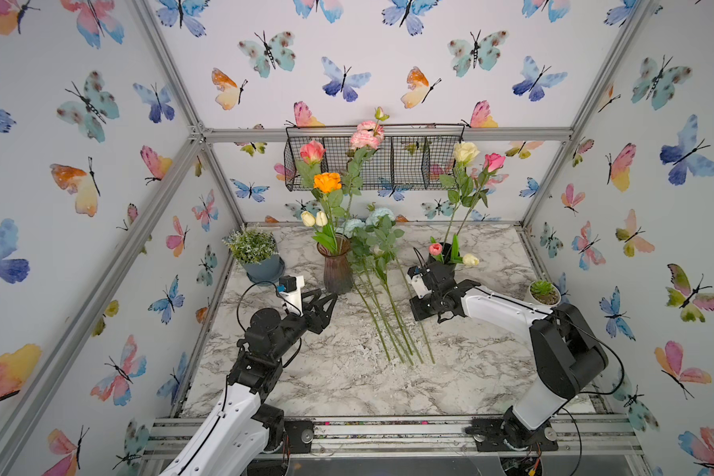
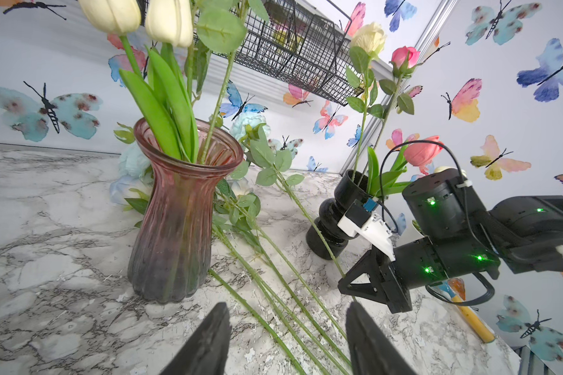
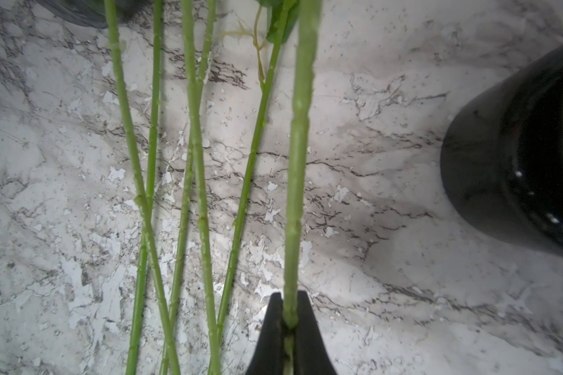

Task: Pick out blue flowers from the vase
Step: Place the flower at the center of the board.

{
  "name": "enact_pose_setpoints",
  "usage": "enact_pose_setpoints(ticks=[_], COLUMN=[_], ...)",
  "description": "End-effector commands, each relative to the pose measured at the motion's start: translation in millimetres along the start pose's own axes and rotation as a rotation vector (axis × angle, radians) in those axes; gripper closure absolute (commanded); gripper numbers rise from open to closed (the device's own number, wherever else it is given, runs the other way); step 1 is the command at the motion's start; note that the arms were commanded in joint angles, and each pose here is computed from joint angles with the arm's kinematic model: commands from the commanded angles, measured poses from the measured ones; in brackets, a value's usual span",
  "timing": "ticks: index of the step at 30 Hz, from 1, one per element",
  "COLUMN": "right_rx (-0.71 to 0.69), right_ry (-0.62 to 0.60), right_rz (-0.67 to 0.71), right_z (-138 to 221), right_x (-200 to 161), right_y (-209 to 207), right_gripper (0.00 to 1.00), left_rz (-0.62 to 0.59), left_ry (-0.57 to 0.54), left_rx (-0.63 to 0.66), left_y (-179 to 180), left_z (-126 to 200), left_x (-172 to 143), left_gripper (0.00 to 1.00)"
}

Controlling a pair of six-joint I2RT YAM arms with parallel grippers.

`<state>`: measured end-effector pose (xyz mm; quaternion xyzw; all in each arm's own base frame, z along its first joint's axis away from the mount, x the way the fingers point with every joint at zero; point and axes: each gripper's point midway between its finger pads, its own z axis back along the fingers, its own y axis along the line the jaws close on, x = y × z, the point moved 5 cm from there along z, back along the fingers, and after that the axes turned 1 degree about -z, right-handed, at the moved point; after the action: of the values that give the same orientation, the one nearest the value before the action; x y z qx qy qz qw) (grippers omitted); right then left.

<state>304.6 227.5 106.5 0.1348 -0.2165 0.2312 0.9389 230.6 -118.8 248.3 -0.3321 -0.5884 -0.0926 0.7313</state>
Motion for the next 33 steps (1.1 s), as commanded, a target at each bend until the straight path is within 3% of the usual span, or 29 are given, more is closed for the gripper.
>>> enact_pose_setpoints(ticks=[1, 16, 26, 33], right_rx=[0.023, 0.023, -0.007, 0.009], right_ry=[-0.009, 0.053, -0.027, -0.152], right_rz=[0.000, 0.011, 0.001, -0.014], right_z=[-7, -5, 22, 66], right_x=[6, -22, -22, -27], right_y=[1, -1, -4, 2], right_gripper=[0.95, 0.80, 0.63, 0.52], left_rz=[0.001, 0.016, 0.084, 0.102], left_ry=[-0.009, -0.009, -0.018, -0.075], left_rx=[-0.023, 0.008, 0.070, 0.208], left_y=[-3, 3, 20, 42], left_z=[2, 1, -4, 5], left_x=[3, 1, -11, -8], left_gripper=[0.42, 0.42, 0.38, 0.32])
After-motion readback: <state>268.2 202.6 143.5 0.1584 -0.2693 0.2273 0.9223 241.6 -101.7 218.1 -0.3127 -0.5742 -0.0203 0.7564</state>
